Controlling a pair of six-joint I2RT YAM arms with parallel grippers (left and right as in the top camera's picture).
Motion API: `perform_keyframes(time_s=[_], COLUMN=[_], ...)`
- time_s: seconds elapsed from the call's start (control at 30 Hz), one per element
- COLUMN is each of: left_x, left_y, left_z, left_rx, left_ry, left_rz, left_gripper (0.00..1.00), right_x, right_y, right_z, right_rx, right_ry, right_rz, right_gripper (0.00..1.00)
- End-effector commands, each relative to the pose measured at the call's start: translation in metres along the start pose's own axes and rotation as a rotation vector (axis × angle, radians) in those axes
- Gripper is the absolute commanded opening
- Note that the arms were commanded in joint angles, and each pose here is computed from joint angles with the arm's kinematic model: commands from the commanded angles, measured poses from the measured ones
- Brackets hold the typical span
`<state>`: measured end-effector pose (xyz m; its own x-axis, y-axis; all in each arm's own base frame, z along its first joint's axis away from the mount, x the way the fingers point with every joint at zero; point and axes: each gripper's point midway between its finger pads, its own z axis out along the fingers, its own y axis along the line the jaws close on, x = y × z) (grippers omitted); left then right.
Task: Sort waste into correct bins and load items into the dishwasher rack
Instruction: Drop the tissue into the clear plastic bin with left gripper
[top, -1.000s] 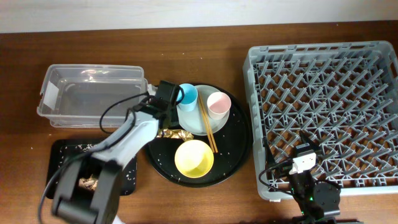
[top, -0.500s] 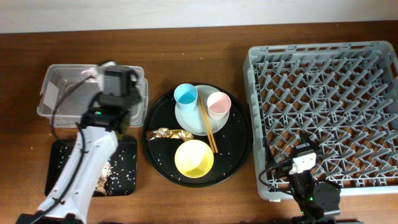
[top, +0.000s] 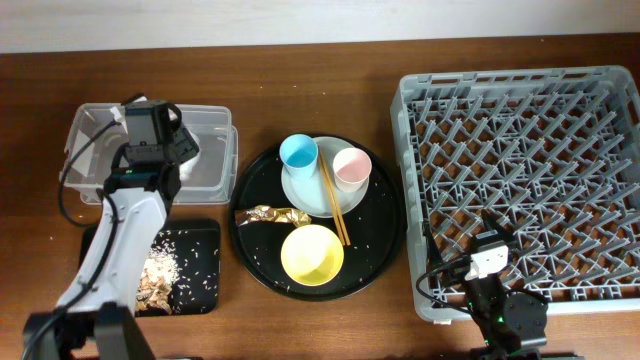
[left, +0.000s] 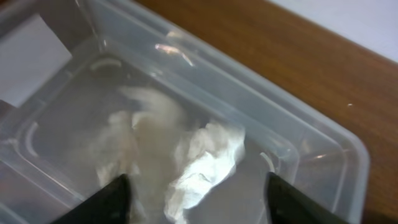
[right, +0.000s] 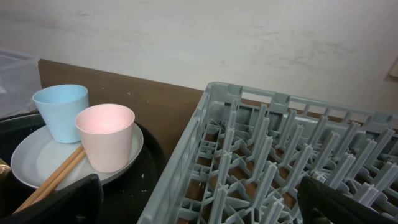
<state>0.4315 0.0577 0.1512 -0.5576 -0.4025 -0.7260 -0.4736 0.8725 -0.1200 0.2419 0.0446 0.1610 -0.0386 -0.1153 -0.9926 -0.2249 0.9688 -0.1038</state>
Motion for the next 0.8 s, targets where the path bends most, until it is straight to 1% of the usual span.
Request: perform_keyframes(time_s=[0.0,0.03,0.07,0.1,0.17,0.2,0.23,0.27,0.33,0.37,0.4,0.43,0.47,0.53,0.6,0.63,0.7,0.77], left_x=[-0.018,-0.012,0.001,0.012,0.030,0.029,0.022,0.009,0.002,0.002,0.001,-0.001,-0.004,-0.003,0.000,0.008,0.035,0.067], left_y=[0.000,0.001,-0.004,-0.011,-0.017,-0.014,-0.007,0.005,0.004,0.002,0.000,-0.004,-0.008,-0.026,-0.041,-0.045,-0.050,-0.056], left_z=[-0.024,-0.024,-0.025,-0.030,-0.050,-0.060,-0.067,-0.071,-0.066,-0.059,-0.053,-0.044,-0.037,-0.046,-0.070,-0.092,-0.127,-0.149], left_rx=[0.026,0.027,0.063,0.108,0.162,0.152,0.125,0.071,0.068,0.068,0.069,0.074,0.085,0.191,0.294,0.328,0.351,0.345], left_ry=[-0.051,-0.023,0.034,0.086,0.173,0.169,0.133,0.077,0.044,0.043,0.040,0.029,0.019,0.044,0.071,0.105,0.193,0.299], left_rz=[-0.001,0.006,0.015,0.022,-0.009,-0.016,-0.019,-0.028,-0.034,-0.035,-0.035,-0.037,-0.040,-0.042,-0.038,-0.062,-0.079,-0.089], left_gripper=[0.56,0.55,0.55,0.51,0.50,0.51,0.49,0.23,0.04,0.03,0.04,0.11,0.27,0.44,0.48,0.50,0.53,0.51], right_x=[0.003,0.003,0.003,0.003,0.003,0.003,0.003,0.003,0.003,0.003,0.003,0.003,0.003,0.003,0.003,0.003,0.003,0.003], right_y=[0.000,0.000,0.000,0.000,0.000,0.000,0.000,0.000,0.000,0.000,0.000,0.000,0.000,0.000,0.000,0.000,0.000,0.000], right_z=[0.000,0.000,0.000,0.000,0.000,0.000,0.000,0.000,0.000,0.000,0.000,0.000,0.000,0.000,0.000,0.000,0.000,0.000], right_rx=[0.003,0.003,0.003,0.003,0.003,0.003,0.003,0.003,0.003,0.003,0.003,0.003,0.003,0.003,0.003,0.003,0.003,0.003], right_ry=[0.005,0.005,0.005,0.005,0.005,0.005,0.005,0.005,0.005,0.005,0.005,0.005,0.005,0.005,0.005,0.005,0.005,0.005], right_rz=[0.002,0.002,0.002,0.002,0.002,0.002,0.002,0.002,0.002,0.002,0.002,0.002,0.002,0.002,0.002,0.002,0.002,0.002], right_gripper=[0.98,0.98,0.98,0.98,0.98,0.98,0.98,0.98,0.98,0.98,0.98,0.98,0.98,0.98,0.98,0.98,0.98,0.98])
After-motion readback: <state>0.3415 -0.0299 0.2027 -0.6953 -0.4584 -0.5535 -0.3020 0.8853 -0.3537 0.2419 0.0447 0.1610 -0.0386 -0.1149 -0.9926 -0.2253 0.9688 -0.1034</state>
